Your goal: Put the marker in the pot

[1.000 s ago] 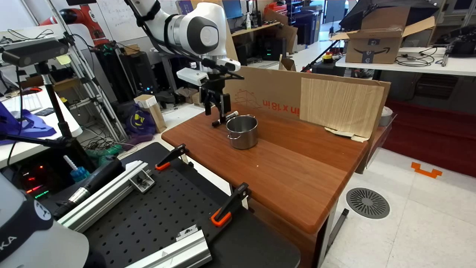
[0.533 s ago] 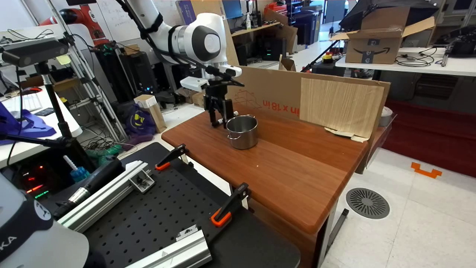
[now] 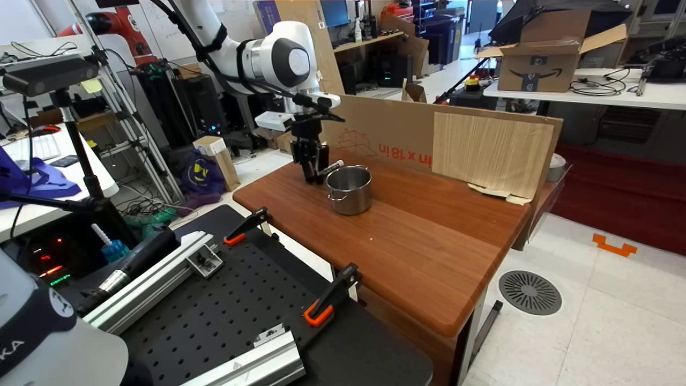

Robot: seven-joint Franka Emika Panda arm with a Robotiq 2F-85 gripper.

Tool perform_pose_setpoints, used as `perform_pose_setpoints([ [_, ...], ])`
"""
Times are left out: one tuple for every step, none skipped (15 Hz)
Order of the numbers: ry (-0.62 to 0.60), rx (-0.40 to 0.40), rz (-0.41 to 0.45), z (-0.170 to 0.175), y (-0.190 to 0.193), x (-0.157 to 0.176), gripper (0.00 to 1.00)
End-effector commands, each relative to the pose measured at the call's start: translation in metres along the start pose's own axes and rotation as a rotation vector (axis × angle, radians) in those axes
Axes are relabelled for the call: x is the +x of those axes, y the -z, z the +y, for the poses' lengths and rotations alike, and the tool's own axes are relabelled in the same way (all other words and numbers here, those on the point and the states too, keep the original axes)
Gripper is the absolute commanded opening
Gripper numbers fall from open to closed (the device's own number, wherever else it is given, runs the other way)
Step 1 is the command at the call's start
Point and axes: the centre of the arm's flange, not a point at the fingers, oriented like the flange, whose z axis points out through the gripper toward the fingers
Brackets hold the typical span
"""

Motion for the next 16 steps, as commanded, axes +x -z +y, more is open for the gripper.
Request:
perform_pose_setpoints([
  [-0.005, -0.046, 0.005, 0.000, -0.005, 0.007, 0.21],
  [-0.008, -0.051, 0.000, 0.002, -0.005, 0.008, 0.13],
  [-0.010, -0.054, -0.007, 0.004, -0.005, 0.009, 0.07],
  [-0.010, -0.054, -0.009, 0.005, -0.004, 0.009, 0.02],
  [-0.007, -0.049, -0.007, 0.005, -0.001, 0.008, 0.06],
  [-0.003, -0.039, -0.009, 0.006, 0.002, 0.007, 0.06],
  [-0.003, -0.032, -0.007, 0.007, 0.005, 0.006, 0.06],
  [-0.002, -0.023, -0.008, 0.009, 0.010, 0.005, 0.06],
  [-0.003, -0.014, -0.007, 0.013, 0.015, 0.004, 0.06],
  [-0.007, -0.002, -0.002, 0.017, 0.021, 0.004, 0.06],
  [-0.014, 0.010, 0.004, 0.022, 0.029, 0.004, 0.06],
  [-0.020, 0.025, 0.002, 0.028, 0.037, 0.005, 0.06],
  [-0.025, 0.039, 0.004, 0.036, 0.047, 0.005, 0.06],
  [-0.031, 0.048, 0.012, 0.042, 0.055, 0.004, 0.06],
  [-0.040, 0.057, 0.024, 0.049, 0.064, 0.003, 0.06],
  [-0.045, 0.069, 0.033, 0.055, 0.072, 0.003, 0.06],
])
